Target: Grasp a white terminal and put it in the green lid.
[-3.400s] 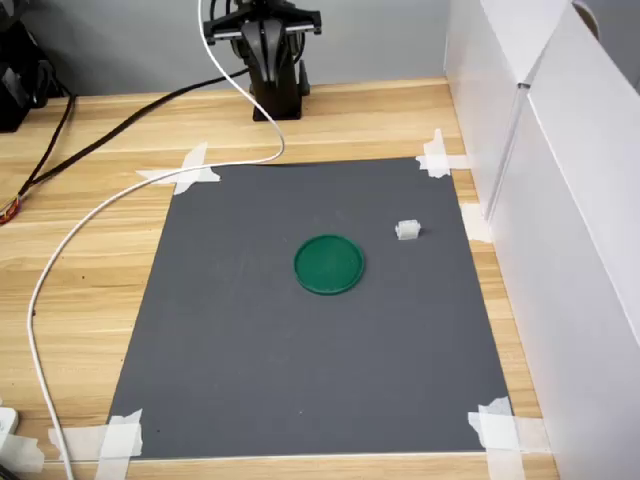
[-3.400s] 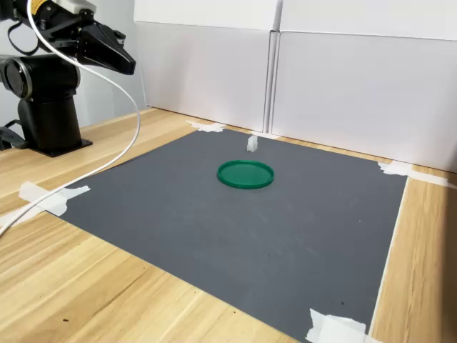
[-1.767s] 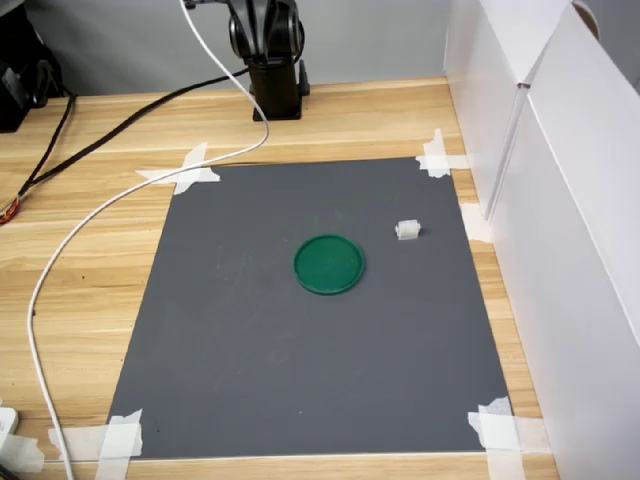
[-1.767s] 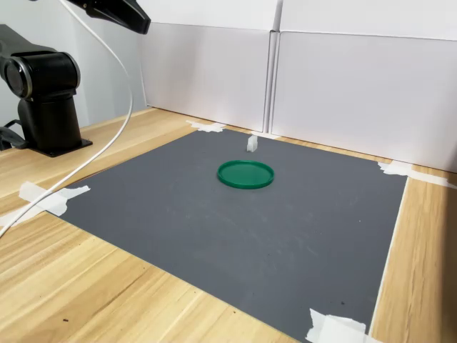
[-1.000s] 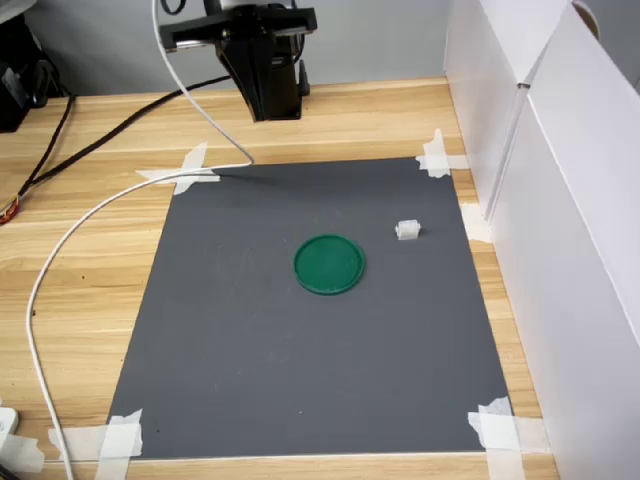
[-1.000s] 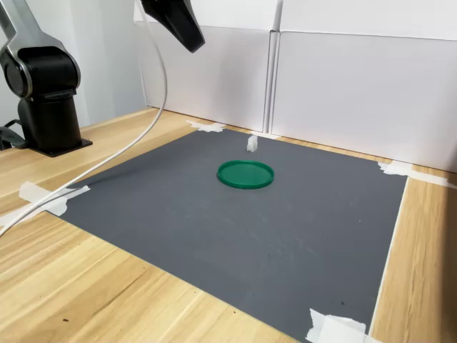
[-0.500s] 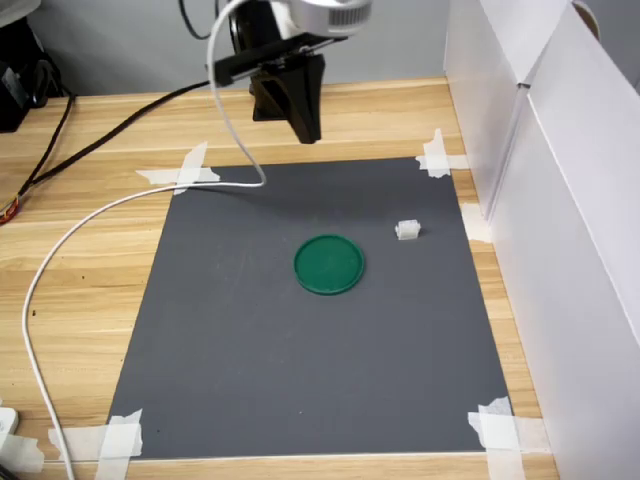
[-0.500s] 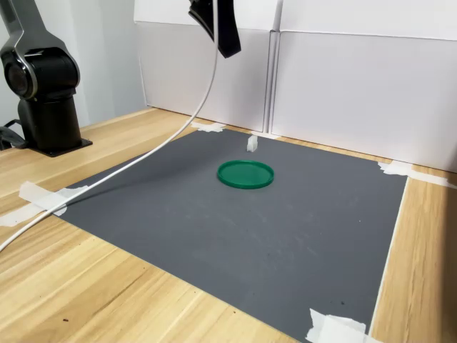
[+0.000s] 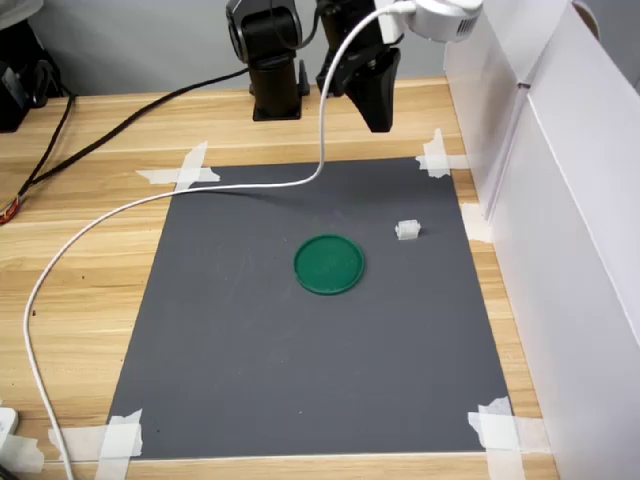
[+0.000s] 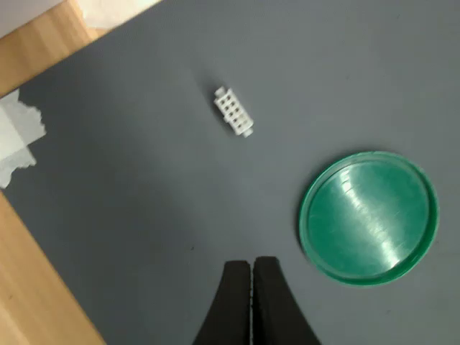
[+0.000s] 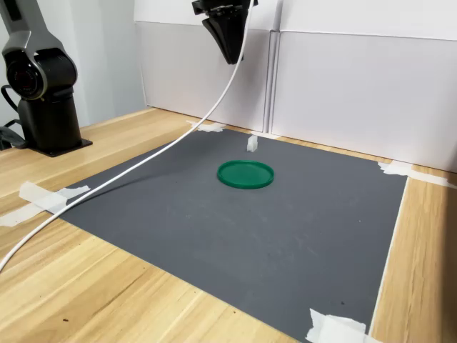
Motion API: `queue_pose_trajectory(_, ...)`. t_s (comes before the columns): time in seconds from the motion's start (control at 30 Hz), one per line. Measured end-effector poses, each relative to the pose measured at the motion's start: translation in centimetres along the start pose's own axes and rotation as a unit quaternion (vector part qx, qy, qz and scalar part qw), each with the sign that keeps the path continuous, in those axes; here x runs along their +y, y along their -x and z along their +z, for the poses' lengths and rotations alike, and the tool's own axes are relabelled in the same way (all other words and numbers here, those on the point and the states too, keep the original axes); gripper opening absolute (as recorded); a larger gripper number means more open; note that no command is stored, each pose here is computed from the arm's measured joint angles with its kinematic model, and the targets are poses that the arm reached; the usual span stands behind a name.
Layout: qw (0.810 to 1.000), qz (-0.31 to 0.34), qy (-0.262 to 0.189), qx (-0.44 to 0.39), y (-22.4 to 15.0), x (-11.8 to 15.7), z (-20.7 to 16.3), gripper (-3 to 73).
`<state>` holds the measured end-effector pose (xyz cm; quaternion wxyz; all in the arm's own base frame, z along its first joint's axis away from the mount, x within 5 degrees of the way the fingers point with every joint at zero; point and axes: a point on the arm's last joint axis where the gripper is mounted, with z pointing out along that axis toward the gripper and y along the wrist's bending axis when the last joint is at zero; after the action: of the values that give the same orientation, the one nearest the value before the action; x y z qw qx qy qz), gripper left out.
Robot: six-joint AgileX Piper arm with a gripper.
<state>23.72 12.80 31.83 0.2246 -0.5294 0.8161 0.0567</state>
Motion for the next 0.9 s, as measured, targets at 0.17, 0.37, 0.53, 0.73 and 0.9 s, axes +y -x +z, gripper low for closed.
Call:
queue_pose_trajectory(0.17,0.999,-0.038,-0.001,0.002,0.2,-0.4,0.8,1.0)
queue_pose_trajectory(0.37,0.997,-0.058,0.013,0.04,0.0,-1.0,2.9,18.6)
queue_pose_trajectory(0.53,0.997,-0.071,0.003,0.038,0.3,-1.3,3.7,46.1)
queue_pose_trajectory(0.73,0.985,-0.164,-0.008,0.051,1.6,0.5,4.3,68.1)
queue_pose_trajectory(0.9,0.982,-0.178,0.005,0.058,2.1,1.1,5.2,71.3)
